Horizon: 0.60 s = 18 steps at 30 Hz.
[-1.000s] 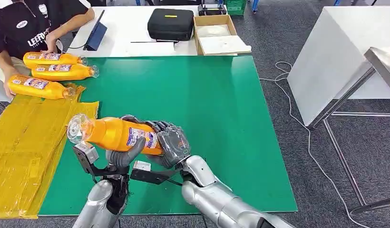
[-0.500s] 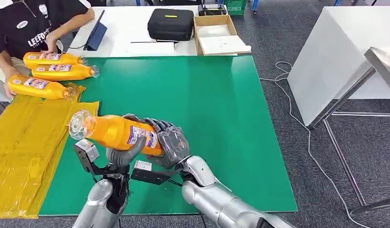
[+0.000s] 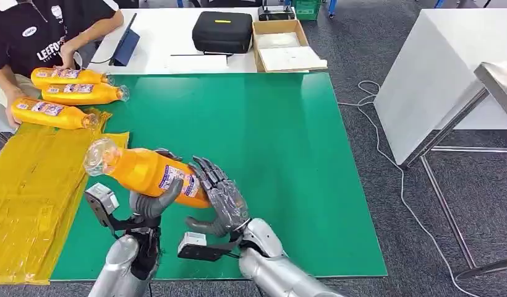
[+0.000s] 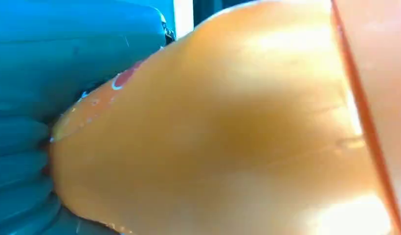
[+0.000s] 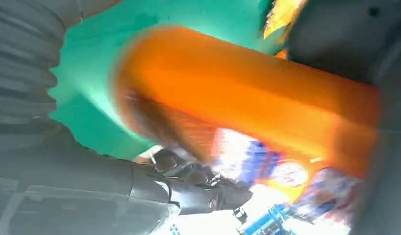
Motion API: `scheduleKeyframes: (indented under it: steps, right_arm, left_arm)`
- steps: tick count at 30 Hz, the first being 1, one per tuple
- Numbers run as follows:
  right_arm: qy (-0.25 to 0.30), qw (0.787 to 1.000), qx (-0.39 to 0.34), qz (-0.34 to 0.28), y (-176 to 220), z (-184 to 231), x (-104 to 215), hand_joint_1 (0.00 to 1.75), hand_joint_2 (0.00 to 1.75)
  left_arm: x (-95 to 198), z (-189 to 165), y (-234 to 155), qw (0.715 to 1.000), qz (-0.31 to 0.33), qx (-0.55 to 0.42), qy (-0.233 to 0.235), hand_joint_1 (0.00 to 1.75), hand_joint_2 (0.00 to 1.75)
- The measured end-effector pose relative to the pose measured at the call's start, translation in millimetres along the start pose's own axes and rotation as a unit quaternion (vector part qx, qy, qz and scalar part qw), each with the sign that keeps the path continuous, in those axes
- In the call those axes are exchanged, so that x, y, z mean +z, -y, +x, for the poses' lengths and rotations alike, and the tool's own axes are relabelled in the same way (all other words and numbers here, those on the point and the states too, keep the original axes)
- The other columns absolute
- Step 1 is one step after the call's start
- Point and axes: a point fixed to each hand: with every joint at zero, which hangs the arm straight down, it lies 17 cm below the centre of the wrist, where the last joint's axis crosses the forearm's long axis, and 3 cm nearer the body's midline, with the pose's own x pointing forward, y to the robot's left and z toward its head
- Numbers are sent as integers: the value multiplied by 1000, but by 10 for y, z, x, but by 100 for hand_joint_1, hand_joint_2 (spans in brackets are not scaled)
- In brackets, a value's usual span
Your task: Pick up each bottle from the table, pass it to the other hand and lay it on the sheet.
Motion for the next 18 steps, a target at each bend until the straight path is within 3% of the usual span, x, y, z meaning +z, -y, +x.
scheduleKeyframes:
  steps: [3,7,18]
  right_arm:
    - [-21,993,-80,-89,237,77,152,0,175]
    - [-29,962,-145,-228,995,120,278,0,175]
    - [2,893,-193,-406,2210,404,928,0,175]
  left_arm:
    - [-59,264,-98,997,9,-62,52,175,175]
    - [-30,402,-140,986,16,-147,80,175,175]
    - [50,532,-378,960,60,-254,105,175,175]
